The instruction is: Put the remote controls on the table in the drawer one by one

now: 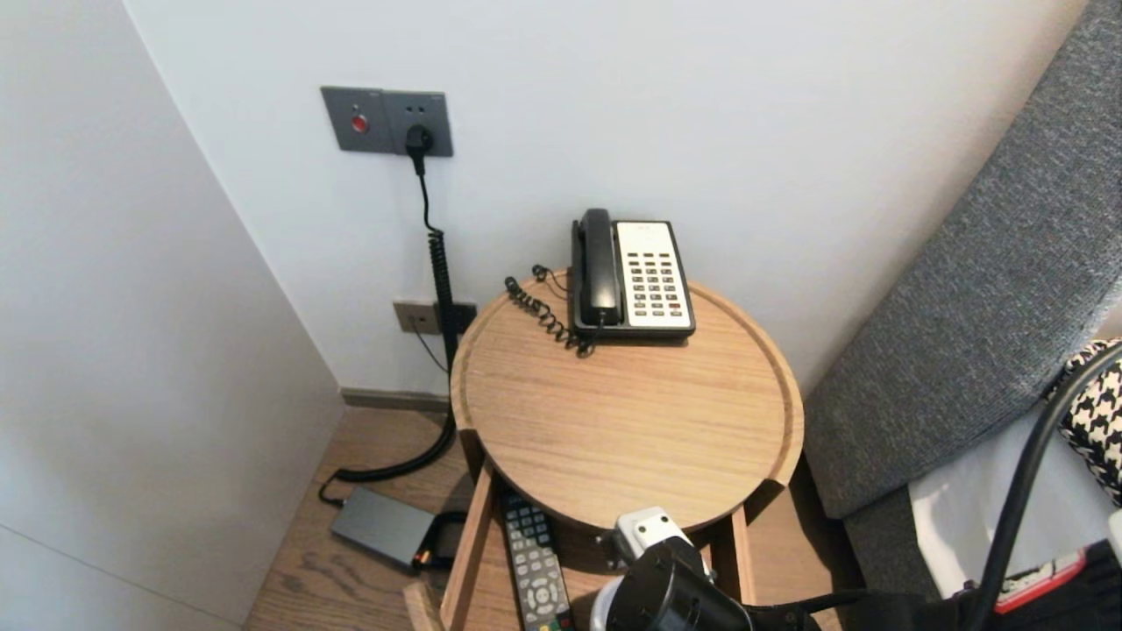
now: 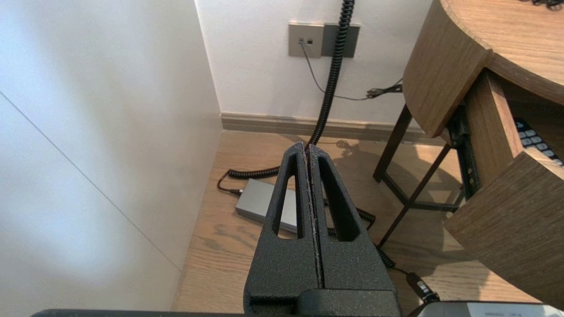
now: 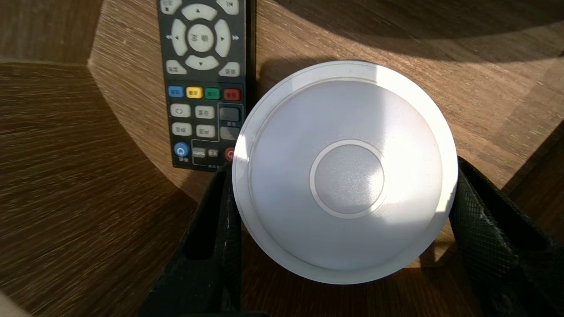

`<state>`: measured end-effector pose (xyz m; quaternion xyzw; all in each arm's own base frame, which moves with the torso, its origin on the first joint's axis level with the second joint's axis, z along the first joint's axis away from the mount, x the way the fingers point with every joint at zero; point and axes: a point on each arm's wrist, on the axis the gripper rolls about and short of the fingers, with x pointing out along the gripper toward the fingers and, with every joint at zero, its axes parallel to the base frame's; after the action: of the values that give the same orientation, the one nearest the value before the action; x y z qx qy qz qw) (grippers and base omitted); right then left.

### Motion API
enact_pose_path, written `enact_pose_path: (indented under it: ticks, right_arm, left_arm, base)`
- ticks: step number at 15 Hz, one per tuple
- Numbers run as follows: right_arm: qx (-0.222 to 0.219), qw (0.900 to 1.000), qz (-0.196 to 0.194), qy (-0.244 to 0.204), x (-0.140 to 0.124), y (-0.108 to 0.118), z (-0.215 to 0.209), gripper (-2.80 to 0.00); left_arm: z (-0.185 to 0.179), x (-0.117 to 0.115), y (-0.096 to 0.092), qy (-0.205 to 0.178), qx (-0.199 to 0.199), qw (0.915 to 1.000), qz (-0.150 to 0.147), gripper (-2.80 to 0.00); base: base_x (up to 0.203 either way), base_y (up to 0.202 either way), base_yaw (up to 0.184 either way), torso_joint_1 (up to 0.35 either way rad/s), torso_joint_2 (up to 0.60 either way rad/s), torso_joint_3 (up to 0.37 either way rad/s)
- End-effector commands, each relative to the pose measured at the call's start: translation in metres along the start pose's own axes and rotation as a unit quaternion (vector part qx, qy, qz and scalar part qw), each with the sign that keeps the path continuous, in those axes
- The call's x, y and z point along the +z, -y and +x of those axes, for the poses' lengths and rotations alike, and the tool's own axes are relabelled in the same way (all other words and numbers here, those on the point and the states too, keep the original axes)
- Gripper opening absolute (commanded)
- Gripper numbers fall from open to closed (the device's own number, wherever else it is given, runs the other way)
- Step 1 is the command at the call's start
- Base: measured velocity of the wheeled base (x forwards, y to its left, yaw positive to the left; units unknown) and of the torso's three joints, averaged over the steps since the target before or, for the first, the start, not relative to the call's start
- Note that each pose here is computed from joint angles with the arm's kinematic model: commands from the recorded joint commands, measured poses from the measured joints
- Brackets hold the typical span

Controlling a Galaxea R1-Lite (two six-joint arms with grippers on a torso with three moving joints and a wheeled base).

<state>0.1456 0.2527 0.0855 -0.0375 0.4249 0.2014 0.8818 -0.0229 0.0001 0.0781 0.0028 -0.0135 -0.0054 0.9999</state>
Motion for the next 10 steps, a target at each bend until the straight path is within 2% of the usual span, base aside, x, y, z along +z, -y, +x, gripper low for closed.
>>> enact_pose_path:
  ticks: [1,10]
  right_arm:
    - [0.000,1.000,0.004,0.010,0.002,0.000,-0.004,-2.80]
    - [-0.021,1.000,-0.005,-0.006,0.000,-0.003,0.019,-2.80]
  left_arm:
    - [0.001,-0.003,0.000,-0.006,0.000,1.0000,0.000,-2.80]
    - [0.001,-0.003,0.000,-0.006,0.000,1.0000,0.000,-2.80]
  base:
    - [0.000,0.000,0.000,0.000,0.00,0.000]
    - [0.000,0.000,0.000,0.000,0.00,0.000]
